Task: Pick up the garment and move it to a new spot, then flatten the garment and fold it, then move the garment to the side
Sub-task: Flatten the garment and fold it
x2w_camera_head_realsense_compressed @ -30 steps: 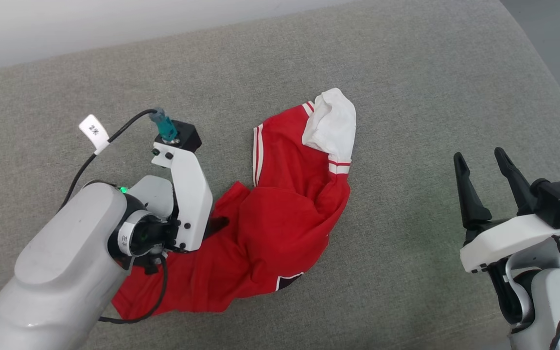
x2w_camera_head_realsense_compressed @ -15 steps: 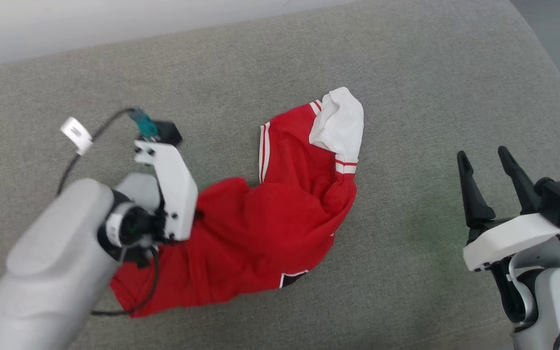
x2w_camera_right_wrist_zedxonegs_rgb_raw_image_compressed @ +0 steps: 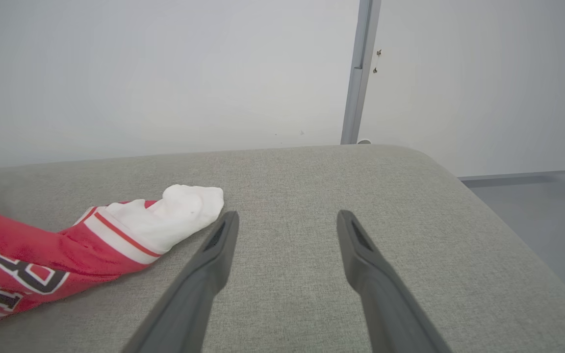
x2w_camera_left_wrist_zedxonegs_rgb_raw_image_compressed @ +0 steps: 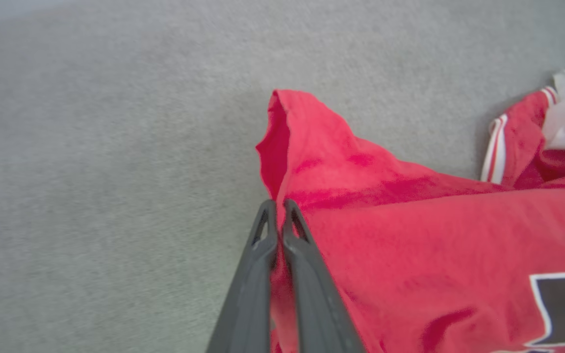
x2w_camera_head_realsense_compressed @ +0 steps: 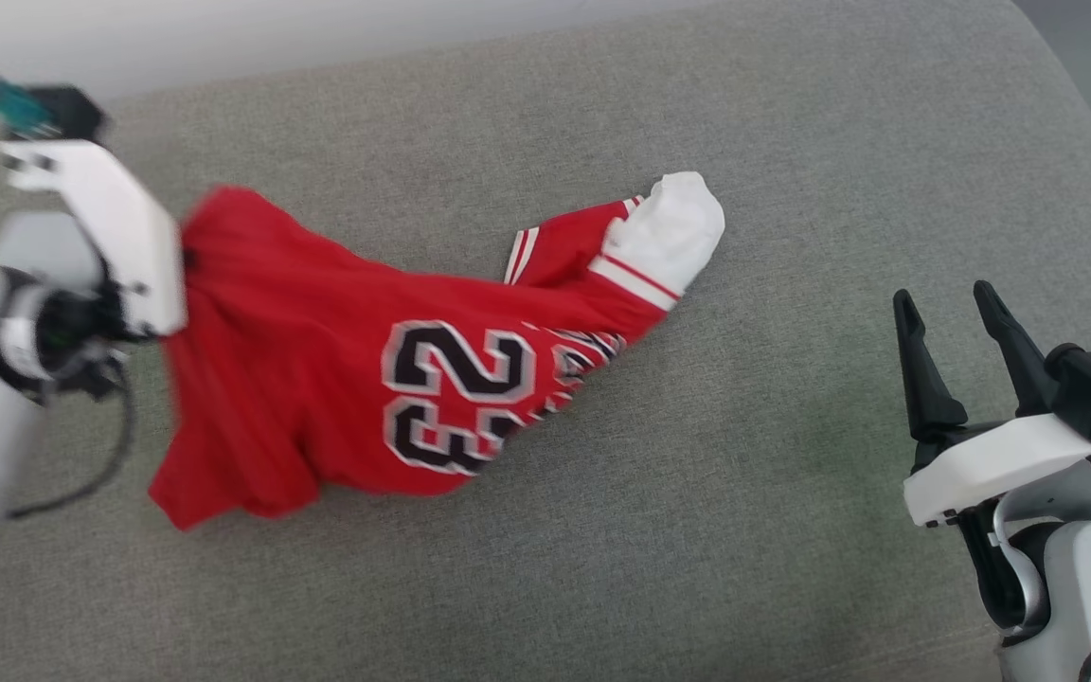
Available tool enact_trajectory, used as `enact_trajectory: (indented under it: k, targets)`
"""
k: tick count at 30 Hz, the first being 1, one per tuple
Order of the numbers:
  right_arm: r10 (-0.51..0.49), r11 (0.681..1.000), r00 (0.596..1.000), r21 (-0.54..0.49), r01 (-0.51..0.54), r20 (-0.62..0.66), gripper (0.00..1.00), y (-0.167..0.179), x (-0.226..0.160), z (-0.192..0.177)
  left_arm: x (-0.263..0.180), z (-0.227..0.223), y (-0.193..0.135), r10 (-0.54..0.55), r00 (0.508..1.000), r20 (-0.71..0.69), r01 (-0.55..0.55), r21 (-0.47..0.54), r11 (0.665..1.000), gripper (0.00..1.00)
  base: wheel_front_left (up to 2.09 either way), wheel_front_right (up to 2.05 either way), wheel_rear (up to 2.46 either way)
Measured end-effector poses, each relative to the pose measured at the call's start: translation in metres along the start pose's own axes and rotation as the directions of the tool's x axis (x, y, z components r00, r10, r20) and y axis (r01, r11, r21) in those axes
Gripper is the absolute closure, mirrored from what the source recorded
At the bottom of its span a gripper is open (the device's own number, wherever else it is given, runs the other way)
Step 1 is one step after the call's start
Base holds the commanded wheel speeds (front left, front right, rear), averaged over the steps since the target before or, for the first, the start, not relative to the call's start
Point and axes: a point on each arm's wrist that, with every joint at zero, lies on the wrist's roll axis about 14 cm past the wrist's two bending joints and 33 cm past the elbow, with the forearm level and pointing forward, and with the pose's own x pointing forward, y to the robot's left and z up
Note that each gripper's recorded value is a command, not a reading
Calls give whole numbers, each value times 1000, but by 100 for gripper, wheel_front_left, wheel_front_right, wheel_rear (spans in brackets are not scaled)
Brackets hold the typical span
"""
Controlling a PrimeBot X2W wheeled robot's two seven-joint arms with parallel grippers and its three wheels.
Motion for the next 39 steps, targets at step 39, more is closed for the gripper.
enact_trajectory:
  k: [39]
  targets:
    - [3, 1000, 999, -26, -4, -34, 0, -2, 17, -11, 24, 40, 94, 331, 928, 171, -363, 214, 907, 100, 0, 0, 0]
